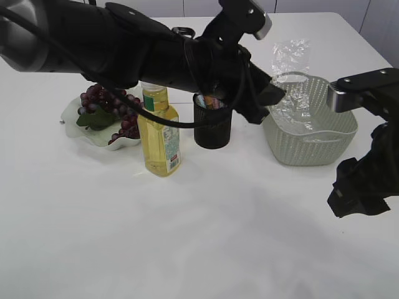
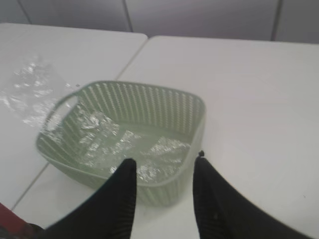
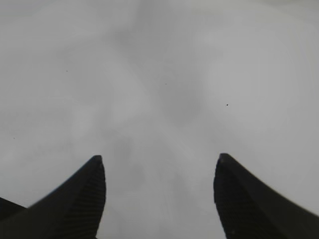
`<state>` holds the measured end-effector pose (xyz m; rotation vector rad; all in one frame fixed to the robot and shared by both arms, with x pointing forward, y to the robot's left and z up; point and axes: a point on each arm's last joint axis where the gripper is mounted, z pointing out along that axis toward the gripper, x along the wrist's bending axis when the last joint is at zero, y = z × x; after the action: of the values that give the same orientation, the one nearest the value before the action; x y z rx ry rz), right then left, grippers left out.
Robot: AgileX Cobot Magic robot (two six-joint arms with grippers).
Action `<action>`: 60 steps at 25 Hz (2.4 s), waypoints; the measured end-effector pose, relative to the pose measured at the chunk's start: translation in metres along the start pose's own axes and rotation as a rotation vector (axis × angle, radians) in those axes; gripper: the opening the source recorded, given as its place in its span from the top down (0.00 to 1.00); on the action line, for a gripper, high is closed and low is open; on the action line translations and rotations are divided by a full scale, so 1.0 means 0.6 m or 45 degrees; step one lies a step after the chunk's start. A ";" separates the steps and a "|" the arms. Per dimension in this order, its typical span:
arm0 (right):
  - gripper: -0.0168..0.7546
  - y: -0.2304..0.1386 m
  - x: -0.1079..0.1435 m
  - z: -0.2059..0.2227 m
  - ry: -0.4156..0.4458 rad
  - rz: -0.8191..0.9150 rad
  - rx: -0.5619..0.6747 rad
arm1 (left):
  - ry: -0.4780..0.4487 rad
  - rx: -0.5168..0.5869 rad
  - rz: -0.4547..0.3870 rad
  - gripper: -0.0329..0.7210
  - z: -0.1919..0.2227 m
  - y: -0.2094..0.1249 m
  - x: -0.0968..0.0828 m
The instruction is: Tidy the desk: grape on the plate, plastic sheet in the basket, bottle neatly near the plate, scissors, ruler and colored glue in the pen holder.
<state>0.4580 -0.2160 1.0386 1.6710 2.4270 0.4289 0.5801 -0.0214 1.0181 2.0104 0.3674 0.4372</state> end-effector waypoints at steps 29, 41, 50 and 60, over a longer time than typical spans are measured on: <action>0.33 0.008 -0.016 -0.001 -0.018 0.045 -0.073 | 0.613 0.992 -0.734 0.33 -0.327 -0.018 0.124; 0.33 0.005 -0.069 -0.004 -0.037 0.270 -0.093 | 0.925 0.801 -1.050 0.32 -0.529 -0.013 0.129; 0.33 -0.019 -0.054 -0.062 -0.004 0.296 -0.195 | 1.004 0.701 -1.070 0.32 -0.626 -0.048 -0.002; 0.33 -0.127 -0.033 -0.201 -0.127 0.283 -0.494 | 1.151 0.456 -1.081 0.32 -0.713 -0.091 -0.128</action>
<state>0.3624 -0.2769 1.1272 1.7378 1.9389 0.7702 0.3137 0.3037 1.1424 1.6501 1.8659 0.7306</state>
